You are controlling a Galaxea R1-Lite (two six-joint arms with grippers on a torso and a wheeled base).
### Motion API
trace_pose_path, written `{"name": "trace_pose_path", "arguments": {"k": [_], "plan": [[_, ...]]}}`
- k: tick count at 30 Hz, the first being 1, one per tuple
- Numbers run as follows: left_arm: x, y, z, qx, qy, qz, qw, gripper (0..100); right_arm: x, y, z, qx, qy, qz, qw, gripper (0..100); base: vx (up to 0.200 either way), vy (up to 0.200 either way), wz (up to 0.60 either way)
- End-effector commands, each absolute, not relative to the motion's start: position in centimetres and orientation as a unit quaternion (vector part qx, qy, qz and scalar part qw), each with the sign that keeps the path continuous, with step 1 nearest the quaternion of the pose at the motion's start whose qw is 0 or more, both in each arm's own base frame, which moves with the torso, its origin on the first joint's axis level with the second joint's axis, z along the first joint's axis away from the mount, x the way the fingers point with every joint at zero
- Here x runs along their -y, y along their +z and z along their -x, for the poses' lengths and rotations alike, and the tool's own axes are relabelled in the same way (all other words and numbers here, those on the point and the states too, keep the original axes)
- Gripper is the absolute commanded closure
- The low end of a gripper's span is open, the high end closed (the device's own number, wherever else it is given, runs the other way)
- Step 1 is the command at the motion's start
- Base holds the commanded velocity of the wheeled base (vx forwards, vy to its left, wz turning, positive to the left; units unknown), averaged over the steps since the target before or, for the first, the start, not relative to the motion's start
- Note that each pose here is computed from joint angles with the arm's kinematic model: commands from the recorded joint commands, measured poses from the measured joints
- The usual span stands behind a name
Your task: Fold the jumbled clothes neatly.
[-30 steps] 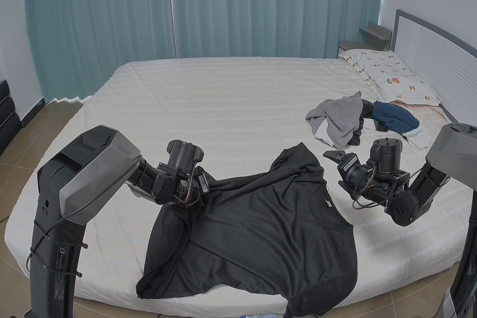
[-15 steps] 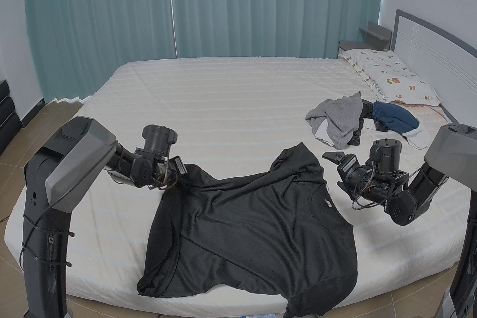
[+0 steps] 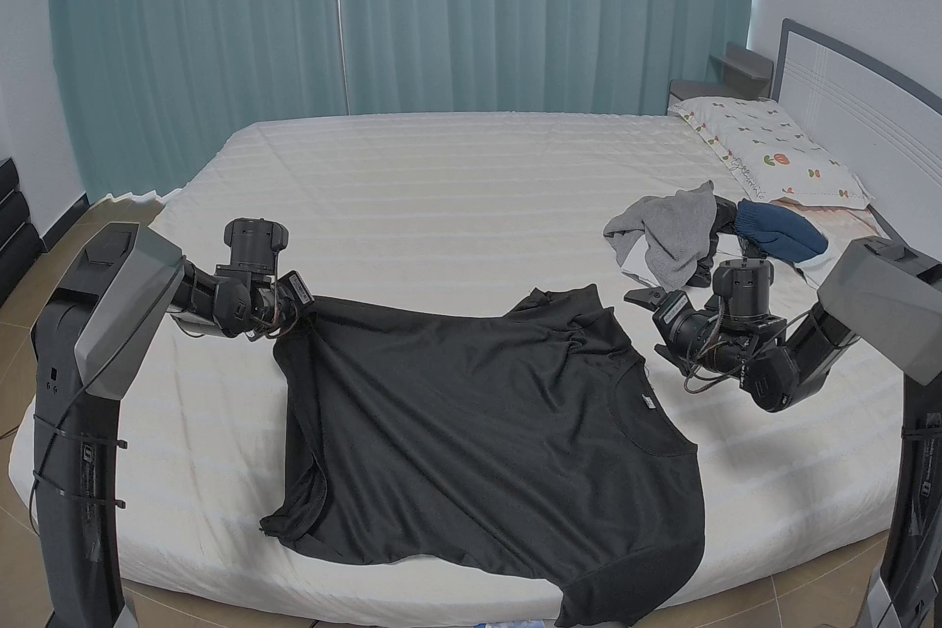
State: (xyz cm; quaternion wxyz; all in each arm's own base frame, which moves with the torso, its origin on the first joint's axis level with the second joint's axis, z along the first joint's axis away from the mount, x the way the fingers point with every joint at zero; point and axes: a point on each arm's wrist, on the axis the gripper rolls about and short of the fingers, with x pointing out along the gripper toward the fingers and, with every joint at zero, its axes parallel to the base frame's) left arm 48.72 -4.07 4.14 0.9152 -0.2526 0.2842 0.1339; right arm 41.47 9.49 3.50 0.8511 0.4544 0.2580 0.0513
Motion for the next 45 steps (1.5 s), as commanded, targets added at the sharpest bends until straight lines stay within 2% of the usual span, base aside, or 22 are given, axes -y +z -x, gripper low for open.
{"name": "trace_pose_path", "arguments": {"k": [1,4,15,16,25,38,45], "plan": [[3.6,3.8,-48.9,-0.283,0.14,0.256,0.914,100,-9.9,-0.4,-44.8,-0.286,0.041,-0.428,0.856,0,0.0,0.0,0.0],[3.7,3.8,-48.9,-0.284,0.14,0.256,0.914,100,-10.1,-1.0,-45.7,-0.293,0.049,-0.416,0.859,0,0.0,0.0,0.0],[3.9,3.7,-48.8,-0.287,0.138,0.254,0.913,100,-10.3,-1.9,-48.8,-0.277,0.091,-0.322,0.901,0,0.0,0.0,0.0],[3.9,3.7,-48.8,-0.287,0.138,0.254,0.913,100,-10.5,-1.9,-49.1,-0.277,0.093,-0.32,0.901,100,0.0,0.0,0.0],[4.0,3.7,-48.8,-0.287,0.138,0.254,0.913,100,-10.6,-1.8,-50.3,-0.283,0.113,-0.312,0.9,100,0.0,0.0,0.0],[3.9,3.4,-48.9,-0.289,0.139,0.254,0.913,100,-7.9,3.3,-55.0,-0.135,0.092,-0.32,0.933,100,0.0,0.0,0.0],[4.0,2.8,-49.3,-0.288,0.138,0.255,0.913,100,-7.7,1.3,-55.3,-0.137,0.082,-0.3,0.941,100,0.0,0.0,0.0]]}}
